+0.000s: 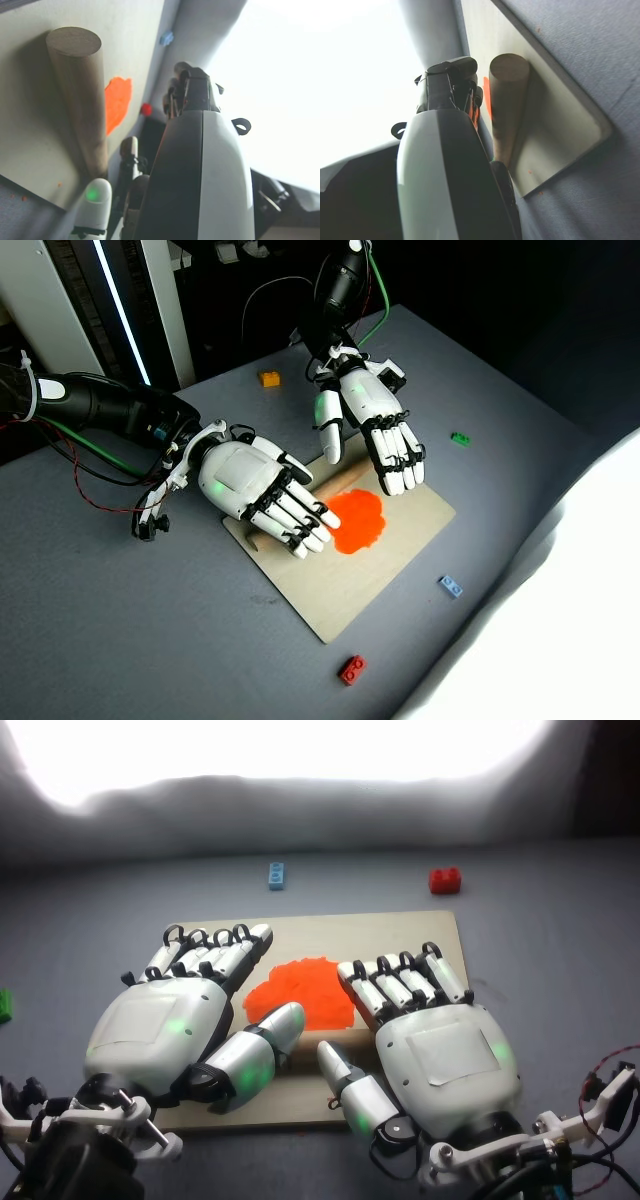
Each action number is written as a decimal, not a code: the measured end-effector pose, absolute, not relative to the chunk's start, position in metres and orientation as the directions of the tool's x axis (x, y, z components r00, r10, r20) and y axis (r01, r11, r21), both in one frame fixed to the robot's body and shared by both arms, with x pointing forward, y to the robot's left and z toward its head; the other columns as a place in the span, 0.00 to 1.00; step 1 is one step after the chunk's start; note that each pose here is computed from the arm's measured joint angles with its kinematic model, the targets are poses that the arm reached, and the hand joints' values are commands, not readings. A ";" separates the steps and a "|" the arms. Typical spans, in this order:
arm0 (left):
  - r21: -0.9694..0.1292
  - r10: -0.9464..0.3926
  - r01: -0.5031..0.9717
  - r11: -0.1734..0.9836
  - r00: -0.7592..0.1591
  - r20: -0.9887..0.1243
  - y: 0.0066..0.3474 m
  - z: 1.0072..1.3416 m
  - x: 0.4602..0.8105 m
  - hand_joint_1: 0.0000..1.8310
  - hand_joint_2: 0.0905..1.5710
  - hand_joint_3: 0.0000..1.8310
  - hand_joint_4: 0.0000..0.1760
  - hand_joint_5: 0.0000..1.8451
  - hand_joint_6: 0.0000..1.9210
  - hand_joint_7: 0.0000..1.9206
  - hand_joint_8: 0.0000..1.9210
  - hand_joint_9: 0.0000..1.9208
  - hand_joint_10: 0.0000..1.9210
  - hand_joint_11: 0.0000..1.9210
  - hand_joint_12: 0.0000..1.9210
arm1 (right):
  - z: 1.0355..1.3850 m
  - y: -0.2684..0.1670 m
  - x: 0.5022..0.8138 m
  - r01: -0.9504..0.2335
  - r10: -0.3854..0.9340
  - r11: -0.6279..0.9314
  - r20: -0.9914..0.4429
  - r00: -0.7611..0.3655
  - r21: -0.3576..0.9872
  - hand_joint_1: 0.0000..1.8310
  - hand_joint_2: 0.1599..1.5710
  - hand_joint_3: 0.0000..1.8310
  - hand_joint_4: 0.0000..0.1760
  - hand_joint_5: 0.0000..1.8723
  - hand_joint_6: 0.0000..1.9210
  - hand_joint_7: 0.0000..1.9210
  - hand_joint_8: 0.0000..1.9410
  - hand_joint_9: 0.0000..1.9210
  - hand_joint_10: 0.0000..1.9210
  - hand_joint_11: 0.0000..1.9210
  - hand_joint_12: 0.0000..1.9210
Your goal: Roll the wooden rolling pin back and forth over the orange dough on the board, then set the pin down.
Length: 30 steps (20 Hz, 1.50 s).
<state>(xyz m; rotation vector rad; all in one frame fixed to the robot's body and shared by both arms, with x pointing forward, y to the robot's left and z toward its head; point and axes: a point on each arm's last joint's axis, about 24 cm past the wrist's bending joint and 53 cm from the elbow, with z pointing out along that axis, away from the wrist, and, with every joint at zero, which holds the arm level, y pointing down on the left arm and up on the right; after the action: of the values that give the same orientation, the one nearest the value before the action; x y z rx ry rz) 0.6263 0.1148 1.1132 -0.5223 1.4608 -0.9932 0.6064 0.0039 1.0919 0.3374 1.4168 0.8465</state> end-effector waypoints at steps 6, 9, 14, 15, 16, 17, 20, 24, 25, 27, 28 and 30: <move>-0.793 -0.774 0.249 0.556 -0.193 -0.604 0.112 1.116 0.629 0.00 0.92 0.00 0.00 0.08 0.00 0.11 0.00 0.08 0.00 0.00 0.13 | 1.104 -0.005 0.612 -0.304 0.696 0.672 -0.716 -0.052 0.675 0.00 0.89 0.00 0.00 0.18 0.00 0.18 0.00 0.16 0.00 0.00 0.42; -0.772 -0.753 0.270 0.575 -0.194 -0.628 0.111 1.127 0.633 0.00 0.92 0.00 0.00 0.08 0.00 0.11 0.00 0.08 0.00 0.00 0.13 | 1.128 -0.007 0.612 -0.330 0.716 0.651 -0.697 -0.032 0.684 0.00 0.89 0.00 0.00 0.18 0.00 0.18 0.00 0.16 0.00 0.00 0.41; -0.713 -0.682 0.301 0.633 -0.218 -0.698 0.103 1.146 0.641 0.00 0.92 0.00 0.00 0.10 0.00 0.13 0.00 0.11 0.01 0.00 0.19 | 1.151 -0.023 0.618 -0.336 0.721 0.650 -0.693 -0.010 0.682 0.00 0.89 0.00 0.00 0.16 0.00 0.18 0.00 0.16 0.00 0.00 0.41; -0.701 -0.668 0.311 0.642 -0.222 -0.710 0.101 1.151 0.644 0.00 0.92 0.00 0.00 0.10 0.00 0.13 0.00 0.11 0.01 0.00 0.19 | 1.157 -0.028 0.621 -0.338 0.722 0.652 -0.692 0.005 0.678 0.00 0.89 0.00 0.00 0.16 0.00 0.18 0.00 0.16 0.00 0.00 0.41; -0.681 -0.645 0.324 0.657 -0.227 -0.730 0.099 1.158 0.646 0.00 0.92 0.00 0.00 0.10 0.00 0.13 0.00 0.11 0.00 0.00 0.19 | 1.167 -0.034 0.625 -0.347 0.721 0.656 -0.692 0.027 0.670 0.00 0.89 0.00 0.00 0.16 0.00 0.18 0.00 0.16 0.00 0.00 0.41; -0.662 -0.621 0.333 0.672 -0.234 -0.748 0.097 1.162 0.647 0.00 0.92 0.00 0.00 0.10 0.00 0.13 0.00 0.11 0.00 0.00 0.19 | 1.172 -0.038 0.627 -0.347 0.721 0.658 -0.692 0.037 0.668 0.00 0.89 0.00 0.00 0.16 0.00 0.18 0.00 0.16 0.00 0.00 0.41; -0.610 -0.550 0.326 0.723 -0.264 -0.793 0.097 1.166 0.650 0.00 0.91 0.00 0.00 0.11 0.00 0.16 0.00 0.12 0.01 0.00 0.19 | 1.187 -0.052 0.635 -0.353 0.729 0.654 -0.682 0.059 0.669 0.00 0.87 0.00 0.00 0.17 0.01 0.21 0.01 0.19 0.01 0.00 0.49; -0.551 -0.474 0.314 0.773 -0.290 -0.831 0.100 1.181 0.657 0.00 0.91 0.00 0.00 0.11 0.00 0.16 0.00 0.13 0.01 0.00 0.19 | 1.217 -0.072 0.639 -0.373 0.742 0.639 -0.667 0.069 0.672 0.00 0.87 0.00 0.00 0.17 0.01 0.21 0.01 0.19 0.01 0.00 0.49; -0.543 -0.461 0.319 0.777 -0.299 -0.836 0.099 1.185 0.658 0.00 0.91 0.00 0.00 0.11 0.00 0.16 0.00 0.13 0.01 0.00 0.19 | 1.225 -0.076 0.639 -0.398 0.740 0.637 -0.668 0.075 0.661 0.00 0.87 0.00 0.00 0.17 0.01 0.21 0.01 0.19 0.01 0.00 0.49; -0.530 -0.418 0.345 0.775 -0.349 -0.839 0.089 1.184 0.654 0.00 0.91 0.00 0.00 0.11 0.00 0.16 0.00 0.13 0.01 0.00 0.19 | 1.238 -0.077 0.636 -0.451 0.734 0.631 -0.674 0.083 0.631 0.00 0.87 0.00 0.00 0.17 0.01 0.21 0.01 0.19 0.01 0.00 0.49; -0.528 -0.398 0.361 0.769 -0.377 -0.837 0.082 1.183 0.649 0.00 0.91 0.00 0.00 0.11 0.00 0.16 0.00 0.13 0.00 0.00 0.19 | 1.240 -0.077 0.635 -0.466 0.734 0.626 -0.675 0.079 0.626 0.00 0.87 0.00 0.00 0.17 0.01 0.21 0.01 0.19 0.01 0.00 0.49; -0.516 -0.360 0.409 0.752 -0.401 -0.842 0.069 1.192 0.638 0.00 0.91 0.00 0.00 0.11 0.00 0.16 0.00 0.13 0.00 0.00 0.19 | 1.239 -0.073 0.637 -0.471 0.739 0.608 -0.673 0.041 0.639 0.00 0.87 0.00 0.00 0.17 0.01 0.21 0.01 0.19 0.01 0.00 0.49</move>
<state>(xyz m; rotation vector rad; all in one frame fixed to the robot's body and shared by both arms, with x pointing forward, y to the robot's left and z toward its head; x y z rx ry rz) 0.6384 0.0690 1.1918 0.0387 1.8007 -0.8329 0.6368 -0.0731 1.2390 0.2721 1.2122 0.9435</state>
